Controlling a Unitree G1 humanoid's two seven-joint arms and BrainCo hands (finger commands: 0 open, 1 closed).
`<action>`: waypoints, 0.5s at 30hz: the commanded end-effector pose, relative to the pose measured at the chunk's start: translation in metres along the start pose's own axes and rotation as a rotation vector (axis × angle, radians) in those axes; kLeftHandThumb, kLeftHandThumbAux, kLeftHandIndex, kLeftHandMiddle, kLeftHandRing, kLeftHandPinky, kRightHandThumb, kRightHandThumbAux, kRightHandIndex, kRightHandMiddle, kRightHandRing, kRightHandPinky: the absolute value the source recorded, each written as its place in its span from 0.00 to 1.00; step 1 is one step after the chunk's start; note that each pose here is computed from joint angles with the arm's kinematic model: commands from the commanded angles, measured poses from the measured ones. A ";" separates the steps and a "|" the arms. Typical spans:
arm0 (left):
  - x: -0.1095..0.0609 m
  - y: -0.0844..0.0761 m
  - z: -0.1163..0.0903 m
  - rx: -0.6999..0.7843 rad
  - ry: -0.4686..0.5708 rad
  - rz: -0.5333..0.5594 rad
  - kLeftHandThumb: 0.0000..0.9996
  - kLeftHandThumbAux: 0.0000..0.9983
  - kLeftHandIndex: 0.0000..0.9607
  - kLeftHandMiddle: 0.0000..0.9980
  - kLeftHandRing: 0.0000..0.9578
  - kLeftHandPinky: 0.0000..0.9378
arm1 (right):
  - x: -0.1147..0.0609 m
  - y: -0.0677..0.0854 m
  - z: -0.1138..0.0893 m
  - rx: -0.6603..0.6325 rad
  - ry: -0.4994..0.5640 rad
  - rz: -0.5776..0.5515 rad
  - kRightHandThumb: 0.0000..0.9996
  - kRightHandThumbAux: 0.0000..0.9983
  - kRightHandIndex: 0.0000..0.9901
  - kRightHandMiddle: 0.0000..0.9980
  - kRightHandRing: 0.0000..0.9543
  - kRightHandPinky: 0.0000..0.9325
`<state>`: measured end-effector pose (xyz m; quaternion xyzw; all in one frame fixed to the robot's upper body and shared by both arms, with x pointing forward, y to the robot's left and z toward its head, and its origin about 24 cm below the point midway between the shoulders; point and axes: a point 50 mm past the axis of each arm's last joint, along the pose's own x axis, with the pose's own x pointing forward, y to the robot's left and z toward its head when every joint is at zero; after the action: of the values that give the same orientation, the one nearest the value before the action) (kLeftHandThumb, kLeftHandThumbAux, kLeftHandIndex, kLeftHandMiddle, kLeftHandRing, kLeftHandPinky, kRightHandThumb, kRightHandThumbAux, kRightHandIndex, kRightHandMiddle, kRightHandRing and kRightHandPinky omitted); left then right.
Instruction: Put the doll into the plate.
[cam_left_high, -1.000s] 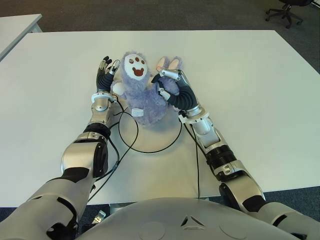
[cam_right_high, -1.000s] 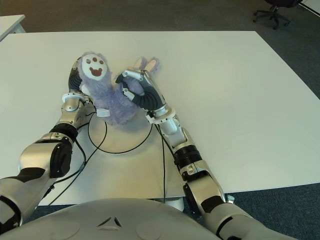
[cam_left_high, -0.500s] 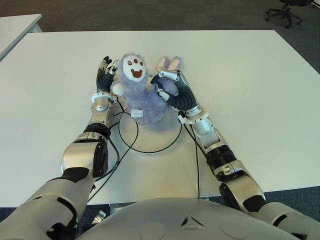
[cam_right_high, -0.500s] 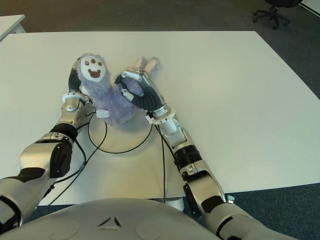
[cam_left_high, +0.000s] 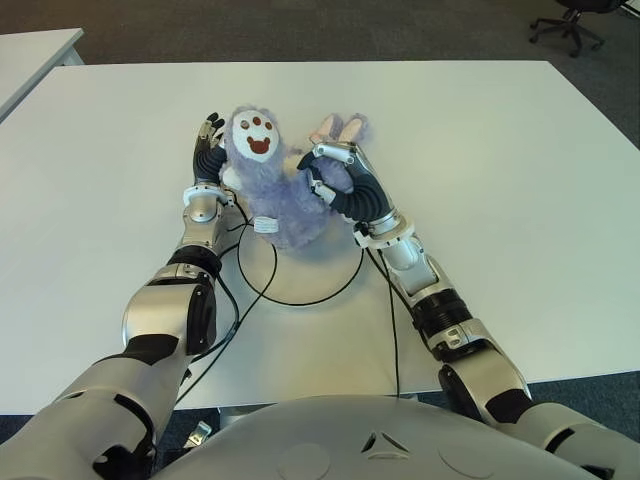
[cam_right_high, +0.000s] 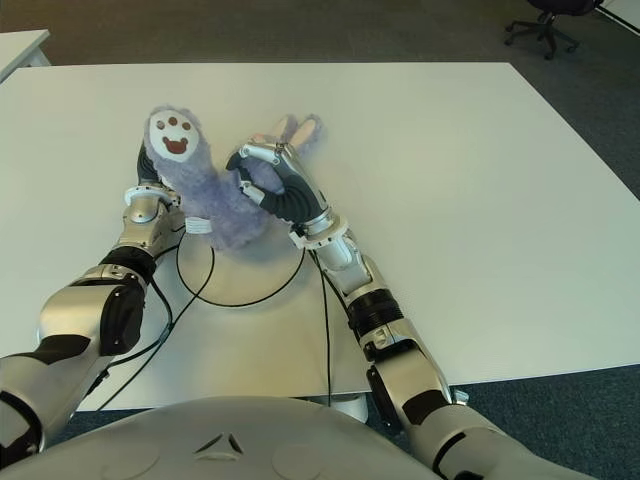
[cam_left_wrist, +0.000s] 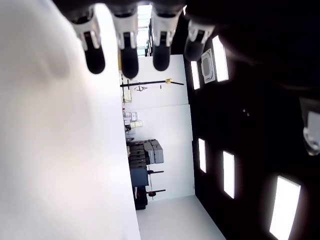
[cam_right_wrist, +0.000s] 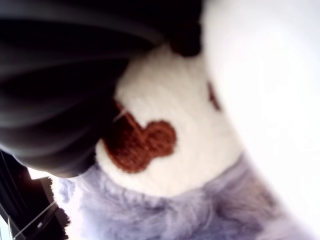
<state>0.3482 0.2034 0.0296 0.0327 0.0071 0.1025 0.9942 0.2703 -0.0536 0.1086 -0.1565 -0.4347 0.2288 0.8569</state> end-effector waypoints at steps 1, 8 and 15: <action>-0.031 -0.001 -0.052 0.004 0.224 0.015 0.00 0.40 0.00 0.11 0.14 0.15 | -0.121 0.055 -0.027 0.154 0.504 0.075 0.70 0.72 0.43 0.62 0.69 0.69; -0.030 -0.001 -0.052 0.000 0.225 0.015 0.00 0.40 0.00 0.10 0.12 0.14 | -0.134 0.063 -0.032 0.163 0.566 0.095 0.70 0.72 0.42 0.60 0.68 0.71; -0.030 0.000 -0.052 -0.005 0.228 0.017 0.00 0.40 0.00 0.11 0.14 0.18 | -0.143 0.068 -0.035 0.163 0.617 0.118 0.69 0.72 0.42 0.59 0.67 0.70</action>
<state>0.3482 0.2028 0.0292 0.0319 0.0079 0.1022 0.9942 0.2779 -0.0496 0.1030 -0.1645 -0.4262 0.2282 0.8598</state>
